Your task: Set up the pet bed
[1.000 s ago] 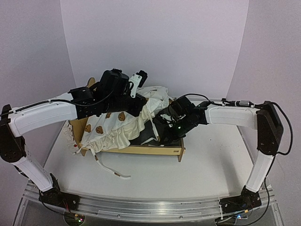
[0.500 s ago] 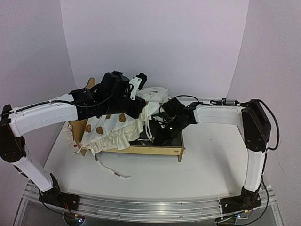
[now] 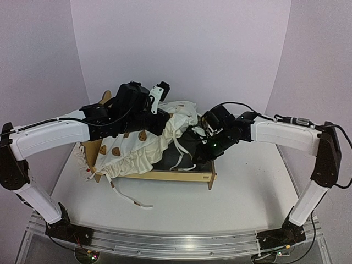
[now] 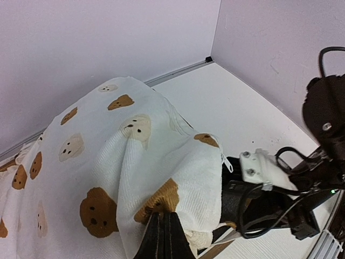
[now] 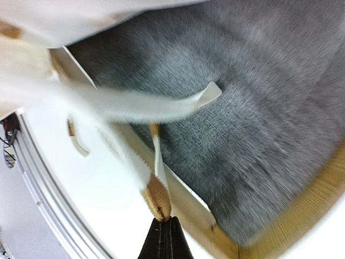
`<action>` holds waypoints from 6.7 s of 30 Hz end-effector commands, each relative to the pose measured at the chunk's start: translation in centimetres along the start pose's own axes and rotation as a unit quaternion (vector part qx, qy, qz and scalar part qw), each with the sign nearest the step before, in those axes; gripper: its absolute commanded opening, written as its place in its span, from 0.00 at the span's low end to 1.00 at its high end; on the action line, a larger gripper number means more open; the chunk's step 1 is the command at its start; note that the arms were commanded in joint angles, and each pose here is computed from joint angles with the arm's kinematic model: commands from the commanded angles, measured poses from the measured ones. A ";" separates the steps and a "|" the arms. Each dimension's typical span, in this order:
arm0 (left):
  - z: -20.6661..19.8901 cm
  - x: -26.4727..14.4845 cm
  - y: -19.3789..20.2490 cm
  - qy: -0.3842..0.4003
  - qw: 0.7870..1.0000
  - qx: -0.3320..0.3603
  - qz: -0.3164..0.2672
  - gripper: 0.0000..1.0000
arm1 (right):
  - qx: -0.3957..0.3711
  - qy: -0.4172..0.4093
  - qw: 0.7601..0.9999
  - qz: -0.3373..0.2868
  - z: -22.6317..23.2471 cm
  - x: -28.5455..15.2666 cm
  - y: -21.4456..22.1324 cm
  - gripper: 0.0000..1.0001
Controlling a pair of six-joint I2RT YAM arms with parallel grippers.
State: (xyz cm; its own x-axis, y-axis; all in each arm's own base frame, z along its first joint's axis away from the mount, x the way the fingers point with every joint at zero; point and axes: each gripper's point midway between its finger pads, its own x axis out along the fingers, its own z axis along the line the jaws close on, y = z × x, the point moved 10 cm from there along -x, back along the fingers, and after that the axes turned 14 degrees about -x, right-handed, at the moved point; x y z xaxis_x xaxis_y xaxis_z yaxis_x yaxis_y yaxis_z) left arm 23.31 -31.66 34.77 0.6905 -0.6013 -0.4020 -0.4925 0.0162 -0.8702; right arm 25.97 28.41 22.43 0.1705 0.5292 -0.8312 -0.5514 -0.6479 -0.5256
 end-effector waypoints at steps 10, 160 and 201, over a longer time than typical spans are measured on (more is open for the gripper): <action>-0.1 -4.4 -5.2 -0.005 0.993 -0.016 -0.114 0.00 | -0.042 0.032 0.997 -0.050 1.9 -8.9 -4.2 0.00; -0.1 -5.9 -6.4 0.000 0.992 -0.011 -0.122 0.00 | -0.084 0.066 0.972 -0.208 -2.5 2.5 -3.7 0.00; -0.4 -4.9 -6.3 0.006 0.994 -0.013 -0.111 0.00 | -0.007 0.035 0.938 -0.344 1.8 4.6 0.5 0.00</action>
State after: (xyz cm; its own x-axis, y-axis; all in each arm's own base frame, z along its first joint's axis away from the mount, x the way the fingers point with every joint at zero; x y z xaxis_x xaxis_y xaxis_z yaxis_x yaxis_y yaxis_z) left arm 22.99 -29.48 39.05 0.7662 -0.5712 -0.2944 -0.3897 -0.0486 -0.9197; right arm 24.89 31.14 17.96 0.5080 0.7673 -0.3914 -0.3487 -0.2323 -0.9080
